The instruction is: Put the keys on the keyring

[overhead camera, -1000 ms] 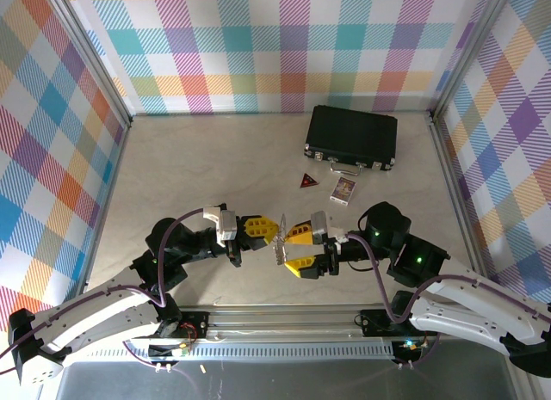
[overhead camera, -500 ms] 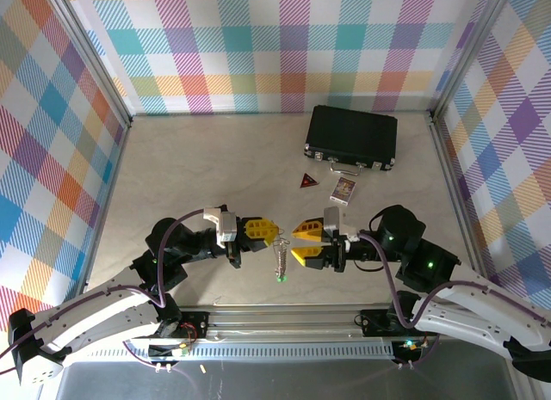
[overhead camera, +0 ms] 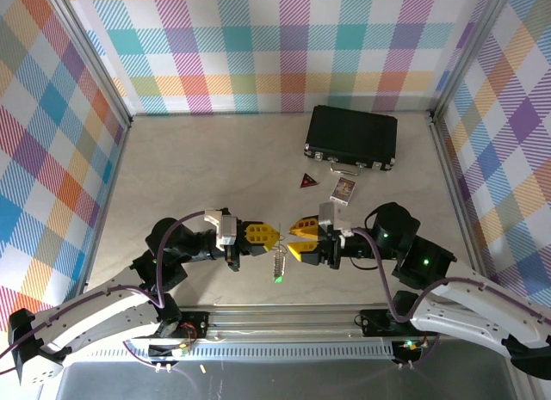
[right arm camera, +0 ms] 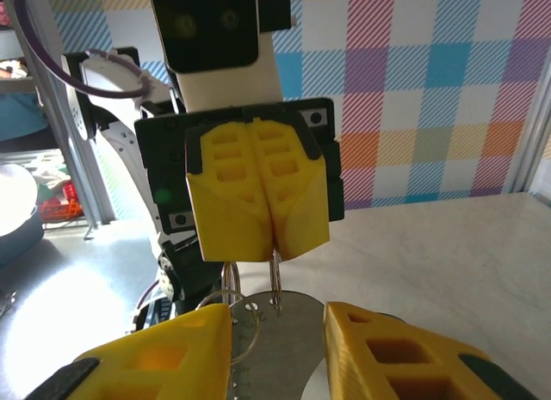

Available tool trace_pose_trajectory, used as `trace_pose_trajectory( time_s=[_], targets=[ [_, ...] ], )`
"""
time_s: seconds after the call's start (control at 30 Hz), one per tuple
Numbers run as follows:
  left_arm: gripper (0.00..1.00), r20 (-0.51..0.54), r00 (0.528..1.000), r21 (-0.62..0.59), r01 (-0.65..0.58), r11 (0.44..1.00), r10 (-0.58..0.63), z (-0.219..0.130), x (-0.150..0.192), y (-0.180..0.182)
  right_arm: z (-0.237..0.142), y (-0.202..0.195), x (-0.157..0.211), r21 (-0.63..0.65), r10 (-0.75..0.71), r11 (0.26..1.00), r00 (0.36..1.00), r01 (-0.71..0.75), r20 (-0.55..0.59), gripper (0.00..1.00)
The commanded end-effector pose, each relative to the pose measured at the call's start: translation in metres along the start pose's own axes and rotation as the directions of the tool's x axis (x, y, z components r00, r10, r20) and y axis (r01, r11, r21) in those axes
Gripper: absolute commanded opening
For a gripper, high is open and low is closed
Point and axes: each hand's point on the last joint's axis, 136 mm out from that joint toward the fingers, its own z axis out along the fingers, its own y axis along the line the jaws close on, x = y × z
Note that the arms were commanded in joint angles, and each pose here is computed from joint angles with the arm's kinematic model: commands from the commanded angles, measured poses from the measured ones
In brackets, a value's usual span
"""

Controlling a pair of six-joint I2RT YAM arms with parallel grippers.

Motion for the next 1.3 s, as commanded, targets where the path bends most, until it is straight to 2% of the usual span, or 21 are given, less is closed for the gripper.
trace_pose_trajectory(
  time_s=[0.0, 0.17, 0.47, 0.73, 0.8, 0.9, 1.03, 1.13, 1.27],
  targets=[
    [0.0, 0.059, 0.998, 0.043, -0.027, 0.999, 0.024, 0.0, -0.02, -0.01, 0.0, 0.009, -0.02, -0.055, -0.014, 0.998, 0.999, 0.016, 0.045, 0.34],
    [0.0, 0.056, 0.998, 0.043, -0.027, 0.999, 0.024, 0.0, -0.019, -0.009, 0.002, 0.01, -0.021, -0.067, -0.014, 0.998, 0.999, 0.017, 0.047, 0.31],
    [0.0, 0.047, 0.999, 0.053, -0.018, 0.998, 0.015, 0.001, -0.016, -0.01, 0.005, 0.009, -0.021, -0.071, -0.012, 0.997, 0.999, 0.015, 0.046, 0.2],
    [0.0, 0.03, 1.0, 0.051, -0.005, 0.999, 0.003, 0.0, -0.01, -0.01, 0.01, 0.004, -0.015, -0.056, -0.015, 0.998, 1.0, 0.015, 0.001, 0.0],
    [0.0, 0.012, 1.0, 0.038, 0.001, 0.999, -0.001, -0.001, -0.006, -0.008, 0.009, 0.002, -0.016, -0.042, -0.033, 0.999, 0.999, 0.032, -0.015, 0.0],
    [0.03, -0.081, 0.997, -0.037, 0.011, 0.999, -0.014, -0.003, 0.007, 0.003, 0.004, -0.004, -0.014, -0.008, -0.094, 0.996, 0.99, 0.093, -0.105, 0.0],
    [0.32, -0.25, 0.968, -0.105, 0.0, 0.994, -0.027, -0.011, 0.025, 0.012, 0.0, -0.012, 0.004, 0.001, -0.138, 0.989, 0.939, 0.146, -0.314, 0.0],
    [0.36, -0.344, 0.938, -0.14, -0.021, 0.99, -0.029, -0.019, 0.031, 0.016, 0.0, -0.013, 0.019, -0.021, -0.165, 0.984, 0.881, 0.174, -0.444, 0.0],
    [0.37, -0.397, 0.918, -0.14, -0.038, 0.989, -0.021, -0.023, 0.032, 0.016, 0.003, -0.012, 0.028, -0.05, -0.206, 0.976, 0.81, 0.214, -0.549, 0.0]
  ],
)
